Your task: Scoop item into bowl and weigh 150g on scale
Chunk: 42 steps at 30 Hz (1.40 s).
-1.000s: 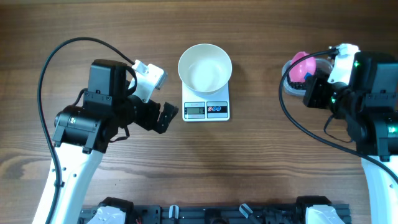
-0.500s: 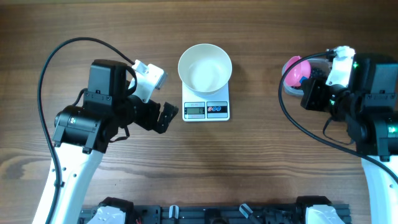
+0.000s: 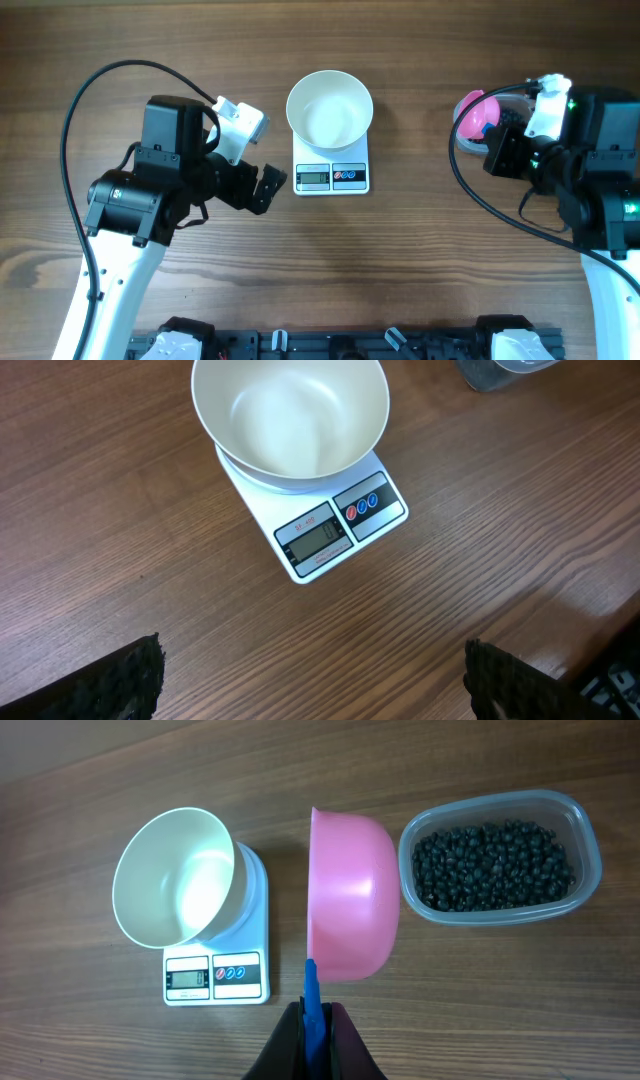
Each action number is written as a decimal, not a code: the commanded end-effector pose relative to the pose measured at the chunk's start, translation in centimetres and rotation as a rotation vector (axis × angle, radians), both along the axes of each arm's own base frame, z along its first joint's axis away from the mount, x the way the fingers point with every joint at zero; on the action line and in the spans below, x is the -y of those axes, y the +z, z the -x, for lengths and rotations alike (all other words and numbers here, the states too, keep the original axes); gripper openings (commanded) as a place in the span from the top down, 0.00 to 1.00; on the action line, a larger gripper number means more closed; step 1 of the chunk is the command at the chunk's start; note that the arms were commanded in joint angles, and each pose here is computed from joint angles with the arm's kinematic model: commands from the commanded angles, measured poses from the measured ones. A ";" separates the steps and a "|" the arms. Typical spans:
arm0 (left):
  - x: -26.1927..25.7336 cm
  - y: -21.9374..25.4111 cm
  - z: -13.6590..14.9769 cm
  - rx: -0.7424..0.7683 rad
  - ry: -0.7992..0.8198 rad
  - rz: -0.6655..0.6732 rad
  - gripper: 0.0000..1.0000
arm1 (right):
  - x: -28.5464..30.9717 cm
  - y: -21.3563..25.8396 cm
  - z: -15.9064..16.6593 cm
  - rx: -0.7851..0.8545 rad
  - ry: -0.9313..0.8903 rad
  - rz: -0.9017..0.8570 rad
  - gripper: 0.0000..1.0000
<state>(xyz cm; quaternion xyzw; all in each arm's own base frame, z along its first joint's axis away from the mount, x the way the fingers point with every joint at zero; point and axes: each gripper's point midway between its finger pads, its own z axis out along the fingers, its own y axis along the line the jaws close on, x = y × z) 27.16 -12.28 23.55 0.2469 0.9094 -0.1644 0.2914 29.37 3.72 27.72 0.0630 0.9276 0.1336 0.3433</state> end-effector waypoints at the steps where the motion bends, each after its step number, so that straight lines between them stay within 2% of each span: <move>1: 0.4 1.1 0.1 0.033 -0.028 0.013 0.00 | 0.1 0.8 -0.4 0.017 -0.014 -0.007 0.96; 42: 0.4 1.1 0.1 0.033 -0.028 0.013 0.00 | 0.7 1.4 -1.2 0.078 0.040 0.087 0.96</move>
